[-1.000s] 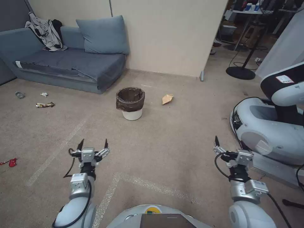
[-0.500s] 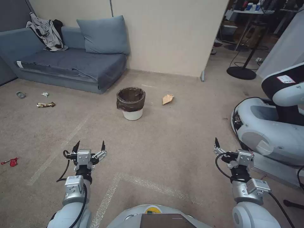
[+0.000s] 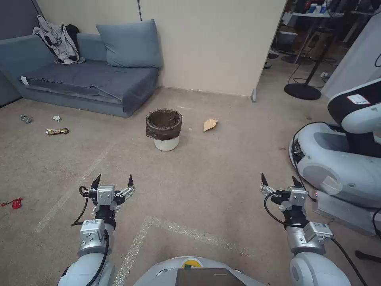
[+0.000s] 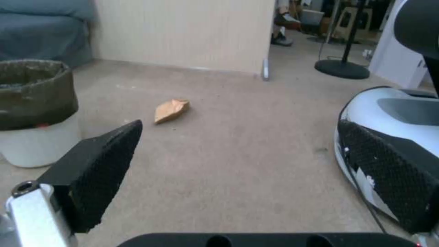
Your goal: Pick up the trash bin, then pick up the garbage from the floor and place it into the trash bin.
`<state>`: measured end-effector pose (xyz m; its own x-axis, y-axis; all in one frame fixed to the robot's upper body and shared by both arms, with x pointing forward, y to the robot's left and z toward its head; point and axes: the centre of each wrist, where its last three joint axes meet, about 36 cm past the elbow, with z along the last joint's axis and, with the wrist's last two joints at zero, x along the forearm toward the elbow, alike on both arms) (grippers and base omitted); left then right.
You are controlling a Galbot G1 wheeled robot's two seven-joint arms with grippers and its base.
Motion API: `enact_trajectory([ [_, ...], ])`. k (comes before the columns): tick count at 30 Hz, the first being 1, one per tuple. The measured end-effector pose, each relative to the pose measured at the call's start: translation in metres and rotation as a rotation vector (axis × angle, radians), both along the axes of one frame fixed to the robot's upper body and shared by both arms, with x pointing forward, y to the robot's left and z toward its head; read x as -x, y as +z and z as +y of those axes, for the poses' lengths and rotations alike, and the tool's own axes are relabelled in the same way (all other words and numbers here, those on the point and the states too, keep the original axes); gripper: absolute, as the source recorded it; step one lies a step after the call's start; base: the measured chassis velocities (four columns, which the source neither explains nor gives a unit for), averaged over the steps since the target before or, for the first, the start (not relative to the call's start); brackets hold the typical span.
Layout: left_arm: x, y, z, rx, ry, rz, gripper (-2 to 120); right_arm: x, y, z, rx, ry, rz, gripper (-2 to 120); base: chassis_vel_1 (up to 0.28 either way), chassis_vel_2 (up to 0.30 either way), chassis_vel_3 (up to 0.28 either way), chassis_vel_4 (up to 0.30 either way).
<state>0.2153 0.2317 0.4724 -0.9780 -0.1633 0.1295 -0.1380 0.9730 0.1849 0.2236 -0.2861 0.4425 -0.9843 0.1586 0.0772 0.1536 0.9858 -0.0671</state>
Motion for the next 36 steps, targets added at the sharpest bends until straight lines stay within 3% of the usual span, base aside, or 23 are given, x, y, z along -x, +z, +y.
enact_trajectory([
  [16, 0.0004, 0.0002, -0.0001, -0.001, 0.000, 0.001, 100, -0.0018, 0.0021, 0.0007, 0.000, 0.009, 0.000, 100, -0.018, 0.017, 0.016, -0.014],
  [36, -0.0013, -0.0022, 0.0012, -0.002, -0.001, 0.004, 100, -0.0032, -0.0022, -0.0008, -0.007, 0.006, 0.002, 100, -0.126, 0.132, 0.128, -0.128],
])
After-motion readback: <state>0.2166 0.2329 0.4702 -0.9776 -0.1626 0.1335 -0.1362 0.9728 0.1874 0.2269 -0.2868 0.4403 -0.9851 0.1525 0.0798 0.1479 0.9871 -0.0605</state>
